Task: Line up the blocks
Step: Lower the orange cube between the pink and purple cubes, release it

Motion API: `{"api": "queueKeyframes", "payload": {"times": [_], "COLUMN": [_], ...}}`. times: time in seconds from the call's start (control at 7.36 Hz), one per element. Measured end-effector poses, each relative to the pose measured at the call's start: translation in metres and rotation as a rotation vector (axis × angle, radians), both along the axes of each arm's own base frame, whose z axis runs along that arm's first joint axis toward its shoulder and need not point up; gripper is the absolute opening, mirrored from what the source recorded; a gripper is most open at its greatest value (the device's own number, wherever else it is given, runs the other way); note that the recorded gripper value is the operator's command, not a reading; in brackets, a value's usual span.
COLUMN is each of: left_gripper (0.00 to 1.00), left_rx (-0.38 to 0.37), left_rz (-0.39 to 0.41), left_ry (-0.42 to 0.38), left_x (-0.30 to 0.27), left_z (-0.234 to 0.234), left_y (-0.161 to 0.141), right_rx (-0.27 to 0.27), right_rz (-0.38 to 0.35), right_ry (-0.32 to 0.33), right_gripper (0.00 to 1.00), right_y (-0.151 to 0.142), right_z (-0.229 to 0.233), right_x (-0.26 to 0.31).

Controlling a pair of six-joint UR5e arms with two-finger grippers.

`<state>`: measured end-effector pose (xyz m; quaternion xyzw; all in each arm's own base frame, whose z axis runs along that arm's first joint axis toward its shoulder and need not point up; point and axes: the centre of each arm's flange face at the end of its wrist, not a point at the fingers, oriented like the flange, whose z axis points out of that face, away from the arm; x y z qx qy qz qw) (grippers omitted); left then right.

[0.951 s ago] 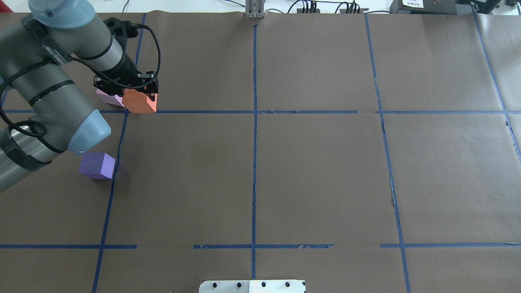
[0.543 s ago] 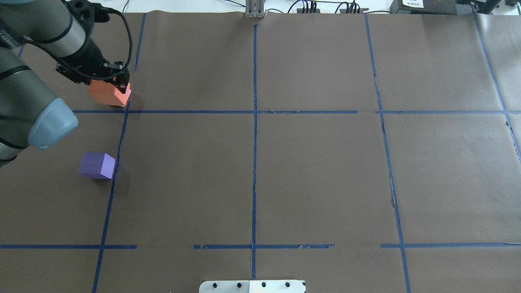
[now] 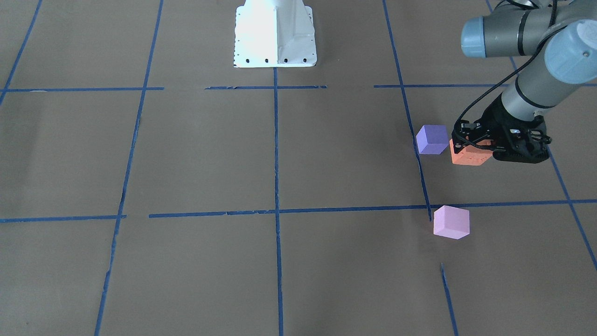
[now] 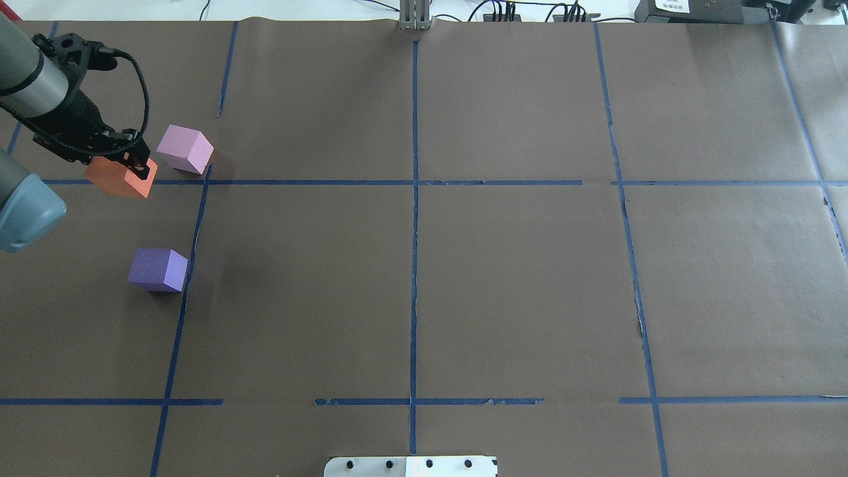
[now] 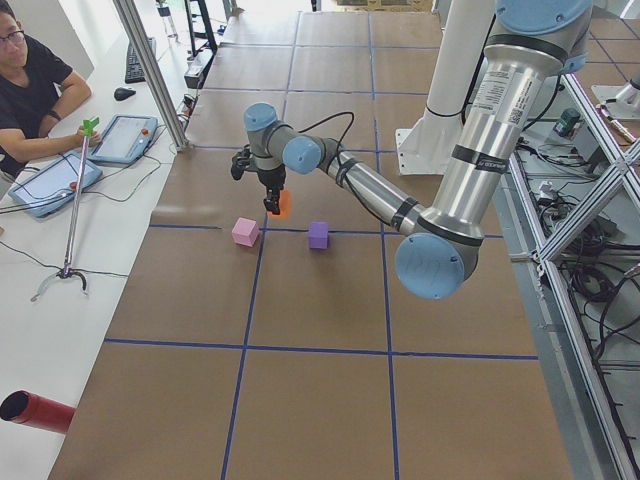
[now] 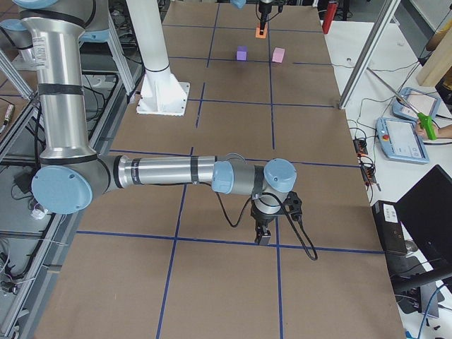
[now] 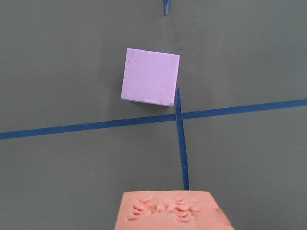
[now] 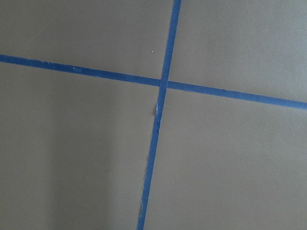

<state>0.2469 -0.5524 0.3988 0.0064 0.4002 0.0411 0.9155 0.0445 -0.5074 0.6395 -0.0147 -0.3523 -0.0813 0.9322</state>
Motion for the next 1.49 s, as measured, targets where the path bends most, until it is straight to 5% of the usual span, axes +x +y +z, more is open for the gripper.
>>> {"api": "queueKeyframes", "payload": {"times": [1.22,1.36,1.49], "left_gripper": [0.06,0.23,0.68], "left_rx": [-0.054,-0.054,-0.053], "left_rz": [-0.002,0.001,0.002], "left_ry": [0.034,0.033,0.034], "left_x": [0.085,0.087,0.089], "left_z": [0.084,0.089,0.093], "left_y": [-0.013,-0.012,-0.013], "right_rx": [0.000,0.000,0.000], "right_rz": [0.000,0.000,0.000], "right_ry": [0.000,0.000,0.000], "right_gripper": [1.00,1.00,1.00], "right_y": [0.000,0.000,0.000], "right_z": [0.000,0.000,0.000], "right_x": [0.000,0.000,0.000]}}
